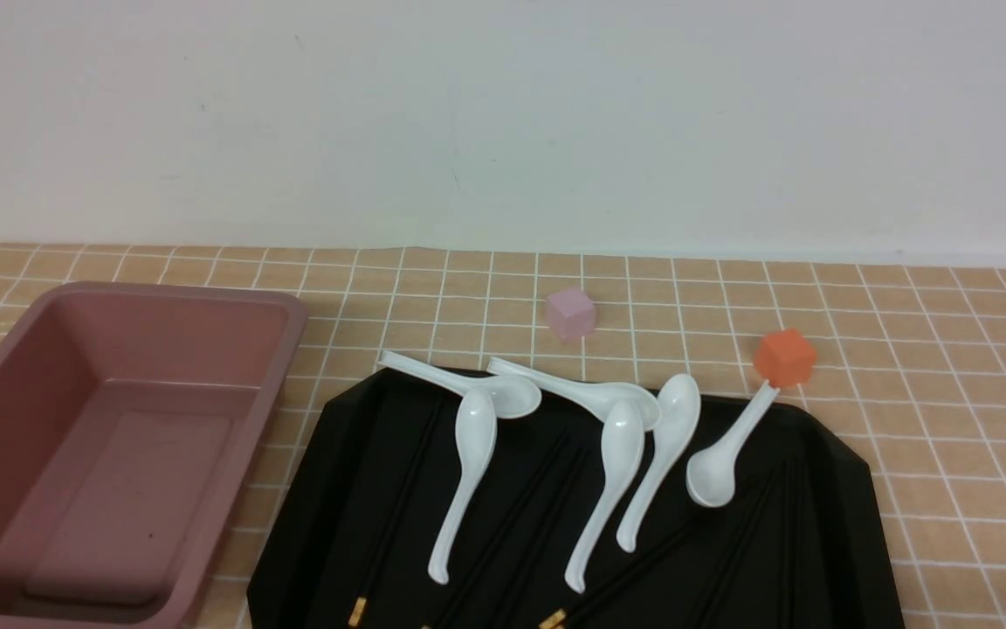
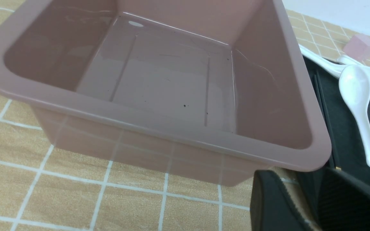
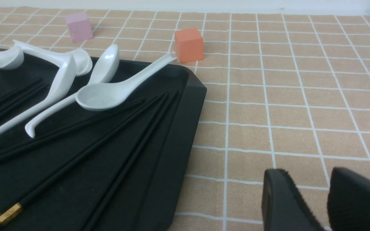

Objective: On brown tablecloth take chopsticks from black tray and put them in box.
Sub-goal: 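Reach over to the black tray and grasp a pair of chopsticks with the left gripper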

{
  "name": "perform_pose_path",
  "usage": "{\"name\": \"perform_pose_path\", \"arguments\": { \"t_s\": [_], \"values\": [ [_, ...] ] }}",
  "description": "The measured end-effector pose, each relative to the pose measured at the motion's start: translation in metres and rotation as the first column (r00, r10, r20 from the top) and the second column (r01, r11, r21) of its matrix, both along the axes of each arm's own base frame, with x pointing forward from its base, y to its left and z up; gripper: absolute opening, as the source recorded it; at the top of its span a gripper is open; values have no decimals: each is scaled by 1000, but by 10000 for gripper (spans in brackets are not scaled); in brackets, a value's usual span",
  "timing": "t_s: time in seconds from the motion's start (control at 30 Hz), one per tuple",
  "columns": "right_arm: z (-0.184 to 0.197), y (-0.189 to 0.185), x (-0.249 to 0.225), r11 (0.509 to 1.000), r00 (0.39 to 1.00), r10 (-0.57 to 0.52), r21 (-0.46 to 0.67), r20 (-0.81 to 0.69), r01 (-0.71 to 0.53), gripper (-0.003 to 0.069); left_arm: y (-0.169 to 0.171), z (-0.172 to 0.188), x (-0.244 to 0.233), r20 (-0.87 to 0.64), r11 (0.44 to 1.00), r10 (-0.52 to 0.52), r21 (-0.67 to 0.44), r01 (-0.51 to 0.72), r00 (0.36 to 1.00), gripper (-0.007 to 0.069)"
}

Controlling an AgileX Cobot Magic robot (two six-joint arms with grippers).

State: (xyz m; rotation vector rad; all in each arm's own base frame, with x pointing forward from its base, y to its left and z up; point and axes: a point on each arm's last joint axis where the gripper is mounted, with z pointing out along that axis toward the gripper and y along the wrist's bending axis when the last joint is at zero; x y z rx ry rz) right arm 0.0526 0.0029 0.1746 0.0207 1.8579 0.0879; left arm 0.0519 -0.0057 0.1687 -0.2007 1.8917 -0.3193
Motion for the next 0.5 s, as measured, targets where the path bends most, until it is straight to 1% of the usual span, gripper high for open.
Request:
{"name": "perform_pose_path", "arguments": {
  "t_s": [0.1, 0.17, 0.2, 0.27, 0.3, 0.33, 0.37, 0.4, 0.47, 0.5],
  "values": [
    [0, 0, 0, 1000, 1000, 0, 0, 0, 0, 240, 0, 1, 0, 9, 1000, 0, 6, 0, 1000, 239],
    [0, 0, 0, 1000, 1000, 0, 0, 0, 0, 240, 0, 1, 0, 12, 1000, 2, -24, -2, 1000, 239],
    [0, 0, 0, 1000, 1000, 0, 0, 0, 0, 240, -1, 2, 0, 10, 998, 6, -63, -5, 1000, 239],
    [0, 0, 0, 1000, 1000, 0, 0, 0, 0, 240, -4, 2, 0, -11, 976, 19, -216, -21, 1000, 239],
    [0, 0, 0, 1000, 1000, 0, 0, 0, 0, 240, -7, 3, 0, -35, 936, 27, -351, -38, 999, 239],
    [0, 0, 0, 1000, 1000, 0, 0, 0, 0, 240, -9, 3, -1, -52, 895, 32, -444, -51, 998, 239],
    [0, 0, 0, 1000, 1000, 0, 0, 0, 0, 240, -10, 4, -1, -62, 871, 33, -488, -59, 998, 239],
    [0, 0, 0, 1000, 1000, 0, 0, 0, 0, 240, -13, 5, -1, -98, 774, 31, -628, -86, 995, 239],
    [0, 0, 0, 1000, 1000, 0, 0, 0, 0, 240, -16, 8, -1, -132, 634, 22, -764, -116, 991, 239],
    [0, 0, 0, 1000, 1000, 0, 0, 0, 0, 240, -17, 9, -1, -138, 582, 22, -803, -125, 990, 239]
  ]
}}
